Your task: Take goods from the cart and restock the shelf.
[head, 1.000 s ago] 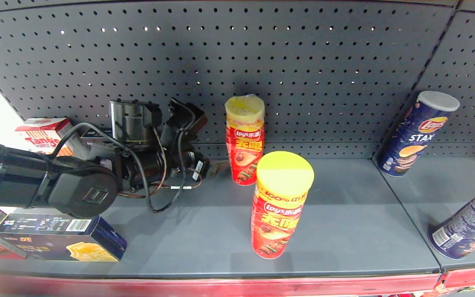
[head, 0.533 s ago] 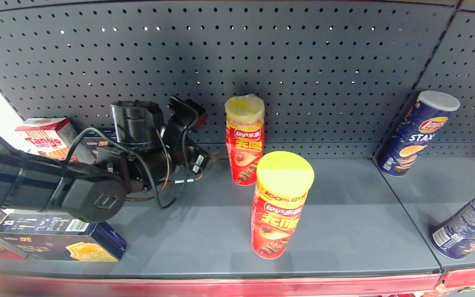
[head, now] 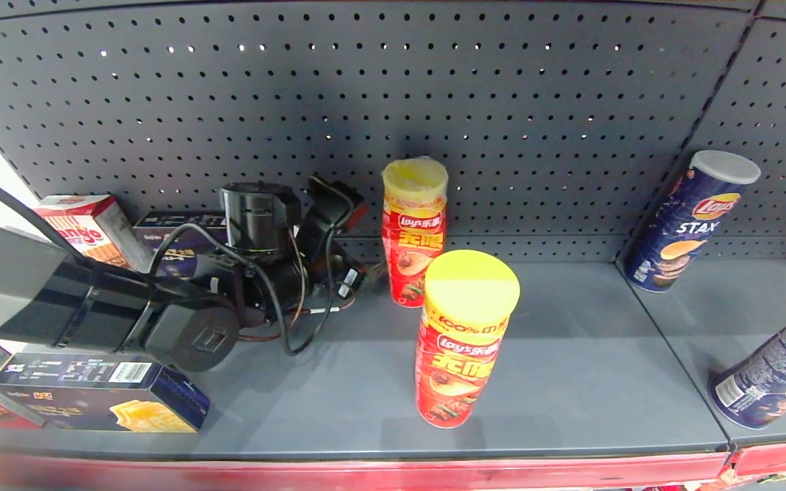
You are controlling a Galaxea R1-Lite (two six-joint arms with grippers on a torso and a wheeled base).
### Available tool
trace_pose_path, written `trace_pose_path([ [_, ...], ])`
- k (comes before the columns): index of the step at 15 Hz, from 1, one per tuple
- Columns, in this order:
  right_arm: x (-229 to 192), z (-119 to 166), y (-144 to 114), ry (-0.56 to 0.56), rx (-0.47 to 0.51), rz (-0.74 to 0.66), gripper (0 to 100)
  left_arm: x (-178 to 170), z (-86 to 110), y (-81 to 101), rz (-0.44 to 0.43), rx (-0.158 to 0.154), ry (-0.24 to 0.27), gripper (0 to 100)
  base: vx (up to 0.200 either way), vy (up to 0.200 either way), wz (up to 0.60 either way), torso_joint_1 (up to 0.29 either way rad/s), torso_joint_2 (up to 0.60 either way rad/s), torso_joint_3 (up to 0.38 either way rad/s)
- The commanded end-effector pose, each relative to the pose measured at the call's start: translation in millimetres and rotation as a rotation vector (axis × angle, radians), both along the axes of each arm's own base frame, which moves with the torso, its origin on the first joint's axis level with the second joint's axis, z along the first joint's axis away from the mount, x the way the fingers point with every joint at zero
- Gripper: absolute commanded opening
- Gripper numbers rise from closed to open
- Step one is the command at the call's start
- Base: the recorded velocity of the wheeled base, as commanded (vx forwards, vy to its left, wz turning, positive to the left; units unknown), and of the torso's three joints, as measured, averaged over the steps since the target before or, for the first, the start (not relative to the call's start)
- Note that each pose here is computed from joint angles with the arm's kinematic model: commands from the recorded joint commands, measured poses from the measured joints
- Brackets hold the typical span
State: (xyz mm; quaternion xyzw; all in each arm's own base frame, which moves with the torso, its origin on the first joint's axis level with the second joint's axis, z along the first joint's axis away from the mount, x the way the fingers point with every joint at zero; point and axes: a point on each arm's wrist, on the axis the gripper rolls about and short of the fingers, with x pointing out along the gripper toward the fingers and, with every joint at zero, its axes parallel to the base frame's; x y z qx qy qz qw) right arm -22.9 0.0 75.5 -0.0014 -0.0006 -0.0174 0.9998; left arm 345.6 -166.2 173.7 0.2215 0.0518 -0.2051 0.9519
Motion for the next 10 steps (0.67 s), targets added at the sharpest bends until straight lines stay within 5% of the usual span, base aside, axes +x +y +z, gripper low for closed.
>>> trace_pose_path([
  [1,0,0,0,0.001,0.000,0.000,100,1,0.2,-4.7,-0.008,-0.002,-0.003,100,0.000,0.000,0.00,0.000,0.00,0.000],
  [7,0,0,0,0.001,0.000,0.000,100,1,-0.9,-11.4,-0.011,-0.013,0.001,100,0.000,0.000,0.00,0.000,0.00,0.000],
  [10,0,0,0,0.001,0.000,0.001,100,-12,28.4,6.4,0.062,-0.088,-0.047,100,0.000,0.000,0.00,0.000,0.00,0.000],
])
